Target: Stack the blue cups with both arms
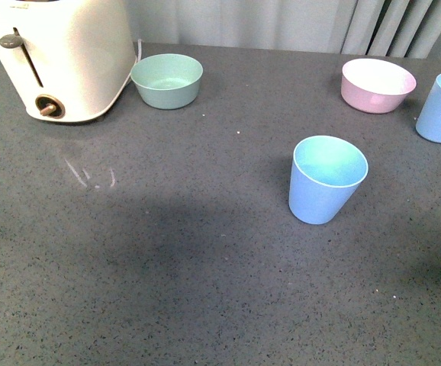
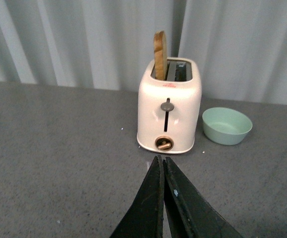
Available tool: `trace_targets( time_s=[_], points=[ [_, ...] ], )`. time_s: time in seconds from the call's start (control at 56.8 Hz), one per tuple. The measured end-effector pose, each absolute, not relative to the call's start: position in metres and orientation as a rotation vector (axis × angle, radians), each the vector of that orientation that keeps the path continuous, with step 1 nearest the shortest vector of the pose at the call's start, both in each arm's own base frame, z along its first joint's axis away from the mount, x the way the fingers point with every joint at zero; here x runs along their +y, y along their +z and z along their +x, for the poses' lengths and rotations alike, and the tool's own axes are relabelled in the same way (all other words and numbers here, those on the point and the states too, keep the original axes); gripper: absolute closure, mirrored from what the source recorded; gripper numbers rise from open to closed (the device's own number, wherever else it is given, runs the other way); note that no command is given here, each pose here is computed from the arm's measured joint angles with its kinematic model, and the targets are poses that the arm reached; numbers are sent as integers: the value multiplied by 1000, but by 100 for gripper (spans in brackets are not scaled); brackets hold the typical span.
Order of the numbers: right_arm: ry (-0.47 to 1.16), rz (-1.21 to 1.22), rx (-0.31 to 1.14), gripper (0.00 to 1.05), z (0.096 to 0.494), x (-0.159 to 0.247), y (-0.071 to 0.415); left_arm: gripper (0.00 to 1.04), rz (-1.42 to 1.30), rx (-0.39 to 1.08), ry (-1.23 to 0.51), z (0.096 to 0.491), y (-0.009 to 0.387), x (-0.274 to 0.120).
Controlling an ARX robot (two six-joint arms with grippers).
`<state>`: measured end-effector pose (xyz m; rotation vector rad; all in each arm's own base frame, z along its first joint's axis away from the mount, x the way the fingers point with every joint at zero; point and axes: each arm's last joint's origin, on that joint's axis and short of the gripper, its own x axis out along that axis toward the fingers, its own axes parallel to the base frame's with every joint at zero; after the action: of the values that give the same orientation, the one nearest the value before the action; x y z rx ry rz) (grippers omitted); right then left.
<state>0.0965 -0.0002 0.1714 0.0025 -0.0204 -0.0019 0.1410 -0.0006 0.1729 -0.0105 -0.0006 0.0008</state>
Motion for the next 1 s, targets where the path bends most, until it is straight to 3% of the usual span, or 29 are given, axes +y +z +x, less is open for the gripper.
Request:
trace_targets(
  time_s=[1.004],
  points=[
    [-2, 2, -20, 9, 96, 0, 171, 103, -10, -15, -4, 109, 171, 0]
  ],
)
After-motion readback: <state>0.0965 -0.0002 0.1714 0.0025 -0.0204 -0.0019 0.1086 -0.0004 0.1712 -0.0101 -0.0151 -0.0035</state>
